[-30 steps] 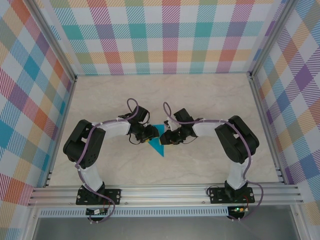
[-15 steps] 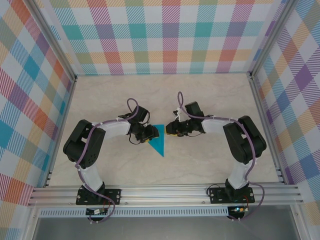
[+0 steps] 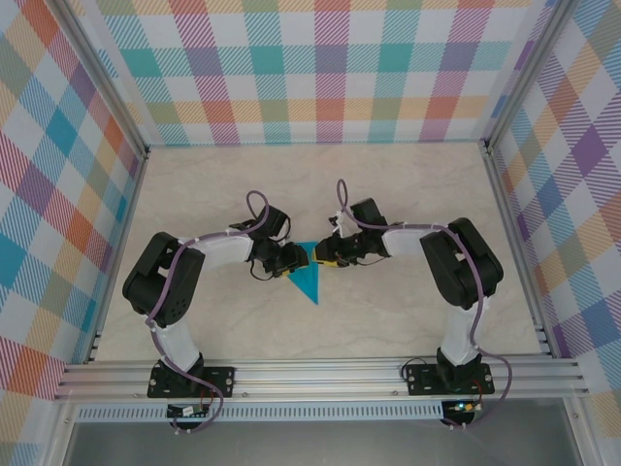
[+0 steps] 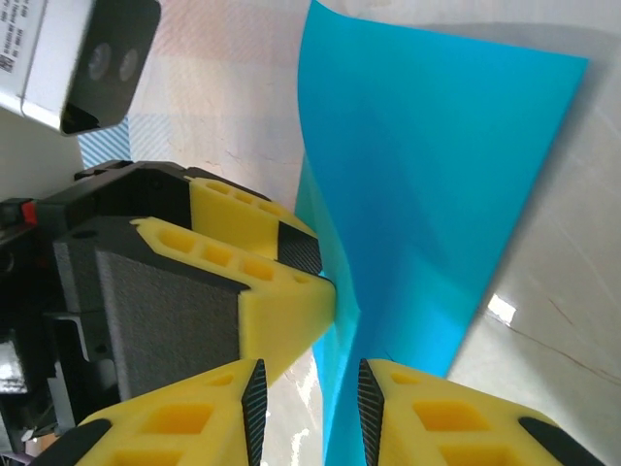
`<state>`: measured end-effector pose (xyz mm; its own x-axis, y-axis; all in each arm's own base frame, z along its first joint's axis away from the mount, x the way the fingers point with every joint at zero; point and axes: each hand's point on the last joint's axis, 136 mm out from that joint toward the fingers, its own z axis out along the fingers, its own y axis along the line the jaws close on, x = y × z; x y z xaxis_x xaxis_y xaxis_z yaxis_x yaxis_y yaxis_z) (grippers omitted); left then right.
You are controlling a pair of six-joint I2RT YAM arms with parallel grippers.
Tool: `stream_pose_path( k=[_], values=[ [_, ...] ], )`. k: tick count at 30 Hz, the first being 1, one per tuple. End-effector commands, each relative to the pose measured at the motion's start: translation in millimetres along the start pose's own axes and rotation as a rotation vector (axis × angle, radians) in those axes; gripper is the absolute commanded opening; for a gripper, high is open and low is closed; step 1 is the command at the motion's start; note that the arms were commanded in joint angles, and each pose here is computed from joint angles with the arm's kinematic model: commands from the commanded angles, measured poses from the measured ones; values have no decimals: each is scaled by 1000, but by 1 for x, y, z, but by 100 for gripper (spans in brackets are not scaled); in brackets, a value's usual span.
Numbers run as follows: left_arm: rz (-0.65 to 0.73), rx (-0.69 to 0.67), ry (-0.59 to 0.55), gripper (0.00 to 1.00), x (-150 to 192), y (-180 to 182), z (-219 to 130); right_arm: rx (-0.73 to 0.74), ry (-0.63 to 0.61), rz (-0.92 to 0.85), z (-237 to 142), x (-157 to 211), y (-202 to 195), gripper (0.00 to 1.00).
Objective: Fold a paper plane with a square sheet of paper (fold left side to right side)
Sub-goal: Fourth fold the wing at the center of the table.
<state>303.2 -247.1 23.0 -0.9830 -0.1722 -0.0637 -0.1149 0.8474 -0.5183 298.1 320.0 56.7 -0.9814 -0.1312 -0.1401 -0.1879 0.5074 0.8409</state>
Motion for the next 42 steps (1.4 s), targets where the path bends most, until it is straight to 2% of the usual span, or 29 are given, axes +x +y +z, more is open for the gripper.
stream_pose_path(
  k=[1, 18, 27, 42],
  values=[
    [-22, -190, 56, 47, 21, 49, 17, -24, 18, 0, 7, -1, 1, 32],
    [-21, -185, 54, 47, 21, 48, 17, -14, 44, 7, 20, 0, -2, 25],
    [-21, -186, 55, 47, 22, 48, 16, 52, 41, 2, 16, 4, -11, 6],
    [-19, -188, 56, 47, 22, 49, 16, 152, 33, 8, 13, 5, -27, 4]
  ],
)
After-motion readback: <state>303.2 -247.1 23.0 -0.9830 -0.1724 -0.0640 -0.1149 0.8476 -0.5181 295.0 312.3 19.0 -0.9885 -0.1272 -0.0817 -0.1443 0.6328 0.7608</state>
